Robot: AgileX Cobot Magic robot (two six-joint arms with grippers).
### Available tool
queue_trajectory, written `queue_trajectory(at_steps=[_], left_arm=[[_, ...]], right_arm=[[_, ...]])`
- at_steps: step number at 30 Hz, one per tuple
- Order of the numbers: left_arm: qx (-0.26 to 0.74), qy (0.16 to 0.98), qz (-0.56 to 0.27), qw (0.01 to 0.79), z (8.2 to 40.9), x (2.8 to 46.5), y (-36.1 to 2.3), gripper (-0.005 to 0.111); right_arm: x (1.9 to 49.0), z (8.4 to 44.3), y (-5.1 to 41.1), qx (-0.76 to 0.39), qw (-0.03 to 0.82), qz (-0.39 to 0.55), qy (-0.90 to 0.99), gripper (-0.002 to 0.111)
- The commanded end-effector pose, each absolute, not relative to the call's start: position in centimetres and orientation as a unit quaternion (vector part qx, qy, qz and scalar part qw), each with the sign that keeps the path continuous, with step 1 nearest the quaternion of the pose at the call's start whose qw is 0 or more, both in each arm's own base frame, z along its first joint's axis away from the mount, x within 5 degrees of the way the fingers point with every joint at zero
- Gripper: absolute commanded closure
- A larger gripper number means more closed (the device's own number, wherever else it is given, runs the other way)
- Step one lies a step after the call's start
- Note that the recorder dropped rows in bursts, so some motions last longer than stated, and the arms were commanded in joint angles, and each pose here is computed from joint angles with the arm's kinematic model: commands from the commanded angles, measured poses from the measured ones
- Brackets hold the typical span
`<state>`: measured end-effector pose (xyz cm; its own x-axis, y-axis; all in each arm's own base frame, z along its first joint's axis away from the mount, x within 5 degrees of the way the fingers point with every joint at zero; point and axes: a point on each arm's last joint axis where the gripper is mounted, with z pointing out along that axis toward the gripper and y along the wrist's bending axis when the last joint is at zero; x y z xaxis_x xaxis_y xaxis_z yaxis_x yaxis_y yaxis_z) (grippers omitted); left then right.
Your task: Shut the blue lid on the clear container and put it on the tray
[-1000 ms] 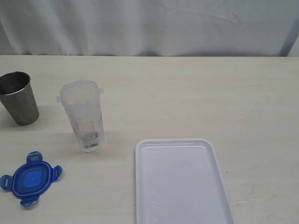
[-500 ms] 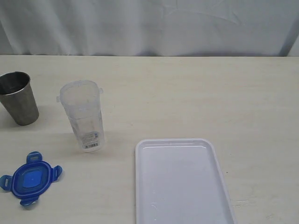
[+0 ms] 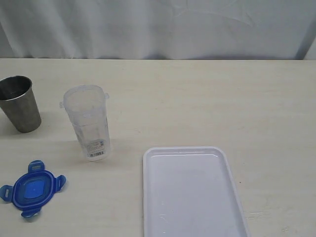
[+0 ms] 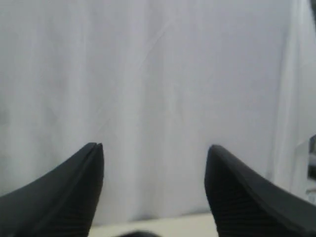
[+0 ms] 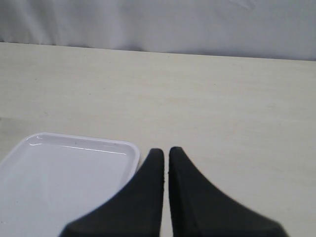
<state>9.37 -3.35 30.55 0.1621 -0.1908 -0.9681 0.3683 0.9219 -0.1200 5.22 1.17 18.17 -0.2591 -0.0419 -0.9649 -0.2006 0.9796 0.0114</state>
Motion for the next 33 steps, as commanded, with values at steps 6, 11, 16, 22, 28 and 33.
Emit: queue_trajectory(at_steps=[6, 11, 16, 22, 28, 33], left_arm=[[0.046, 0.827, -0.064, 0.557, 32.1, 16.6, -3.7, 0.052], [0.058, 0.908, 0.014, 0.416, 31.8, 20.4, -3.9, 0.052], [0.062, 0.959, 0.072, 0.266, 30.0, 21.5, -3.6, 0.051], [0.064, 0.980, 0.089, 0.168, 26.5, 21.2, -3.5, 0.051], [0.057, 0.986, 0.047, 0.148, 22.8, 19.9, -4.0, 0.051], [0.023, 0.991, 0.027, 0.128, 20.2, 18.5, -4.0, 0.051]], right_arm=[[5.2, 18.2, 1.1, -0.077, 0.608, 0.062, 0.788, 0.104], [5.2, 18.2, 1.1, -0.077, 0.608, 0.062, 0.788, 0.104], [5.2, 18.2, 1.1, -0.077, 0.608, 0.062, 0.788, 0.104], [5.2, 18.2, 1.1, -0.077, 0.608, 0.062, 0.788, 0.104], [5.2, 18.2, 1.1, -0.077, 0.608, 0.062, 0.788, 0.104], [5.2, 18.2, 1.1, -0.077, 0.608, 0.062, 0.788, 0.104]])
